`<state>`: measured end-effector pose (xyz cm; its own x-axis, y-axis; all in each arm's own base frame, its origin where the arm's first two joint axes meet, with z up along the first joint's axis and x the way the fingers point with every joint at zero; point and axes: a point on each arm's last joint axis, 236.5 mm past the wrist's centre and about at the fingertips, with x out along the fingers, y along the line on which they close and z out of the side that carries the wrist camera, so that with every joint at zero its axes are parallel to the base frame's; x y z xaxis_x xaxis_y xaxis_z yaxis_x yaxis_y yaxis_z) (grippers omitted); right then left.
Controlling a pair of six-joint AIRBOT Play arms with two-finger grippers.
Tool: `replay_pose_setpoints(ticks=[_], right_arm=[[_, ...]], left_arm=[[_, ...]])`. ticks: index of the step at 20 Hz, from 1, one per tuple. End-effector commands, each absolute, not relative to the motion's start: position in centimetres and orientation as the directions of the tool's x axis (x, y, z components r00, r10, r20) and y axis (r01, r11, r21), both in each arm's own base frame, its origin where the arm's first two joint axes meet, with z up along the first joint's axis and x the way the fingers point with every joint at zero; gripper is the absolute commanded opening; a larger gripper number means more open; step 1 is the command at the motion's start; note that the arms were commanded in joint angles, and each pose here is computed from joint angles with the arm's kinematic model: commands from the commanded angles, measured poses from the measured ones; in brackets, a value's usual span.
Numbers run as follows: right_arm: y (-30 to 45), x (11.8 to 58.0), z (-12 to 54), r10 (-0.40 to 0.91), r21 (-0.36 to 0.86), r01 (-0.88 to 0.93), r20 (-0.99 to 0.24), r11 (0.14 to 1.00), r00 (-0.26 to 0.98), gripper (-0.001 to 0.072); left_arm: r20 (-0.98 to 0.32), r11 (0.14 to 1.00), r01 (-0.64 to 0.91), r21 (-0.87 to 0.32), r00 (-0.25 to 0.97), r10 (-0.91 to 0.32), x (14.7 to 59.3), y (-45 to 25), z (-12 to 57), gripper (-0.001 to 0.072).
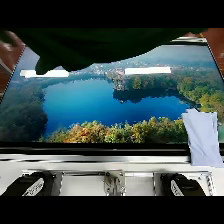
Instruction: Fold the shirts.
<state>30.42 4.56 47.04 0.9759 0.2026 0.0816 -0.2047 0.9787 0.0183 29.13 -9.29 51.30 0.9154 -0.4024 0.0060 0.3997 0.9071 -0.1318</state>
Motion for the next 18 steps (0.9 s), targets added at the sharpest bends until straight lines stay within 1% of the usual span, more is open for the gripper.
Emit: replay_pose_setpoints(ticks=[1, 3, 5, 7, 9, 11, 12, 15, 18], right_arm=[[2.7, 25.8, 46.2, 0.115, 0.011, -0.115, 0.002, 0.993, 0.993, 0.0052], [2.6, 25.5, 40.5, 0.114, 0.018, -0.113, -0.237, 0.993, 0.965, 0.0052], [2.9, 24.7, 33.3, 0.127, 0.046, -0.12, -0.507, 0.992, 0.853, 0.0052], [2.9, 24.4, 27.3, 0.132, 0.068, -0.117, -0.672, 0.991, 0.729, 0.0052], [2.7, 25.4, 22.3, 0.125, 0.08, -0.099, -0.742, 0.992, 0.658, 0.0052], [2.6, 27.8, 18.3, 0.125, 0.096, -0.081, -0.744, 0.992, 0.656, 0.0052], [2.7, 29.0, 16.6, 0.129, 0.108, -0.073, -0.735, 0.991, 0.665, 0.0052], [2.5, 32.9, 11.6, 0.127, 0.136, -0.041, -0.72, 0.99, 0.682, 0.0052], [1.9, 36.7, 7.6, 0.108, 0.179, 0.034, -0.726, 0.983, 0.679, 0.0052]], left_arm=[[-0.144, 0.987, 0.161, -0.026, 0.976, -0.163, 25.1, -3.6, 48.7, 0.0038], [-0.327, 0.996, 0.088, 0.001, 0.941, -0.083, 24.8, -1.7, 44.2, 0.0038], [-0.45, 0.998, 0.058, 0.003, 0.892, -0.05, 25.4, -0.7, 40.4, 0.0038], [-0.541, 0.998, 0.055, -0.015, 0.839, -0.054, 27.0, -0.5, 36.6, 0.0038], [-0.645, 0.998, 0.05, -0.04, 0.762, -0.064, 28.8, -0.3, 31.4, 0.0038], [-0.72, 0.994, 0.058, -0.088, 0.686, -0.104, 30.4, -0.9, 26.1, 0.0038], [-0.744, 0.989, 0.067, -0.135, 0.652, -0.146, 31.4, -1.7, 23.2, 0.0038], [-0.755, 0.945, 0.024, -0.326, 0.596, -0.275, 34.1, -4.3, 15.7, 0.0038], [-0.716, 0.882, -0.067, -0.466, 0.615, -0.331, 37.3, -5.9, 9.8, 0.0038]])
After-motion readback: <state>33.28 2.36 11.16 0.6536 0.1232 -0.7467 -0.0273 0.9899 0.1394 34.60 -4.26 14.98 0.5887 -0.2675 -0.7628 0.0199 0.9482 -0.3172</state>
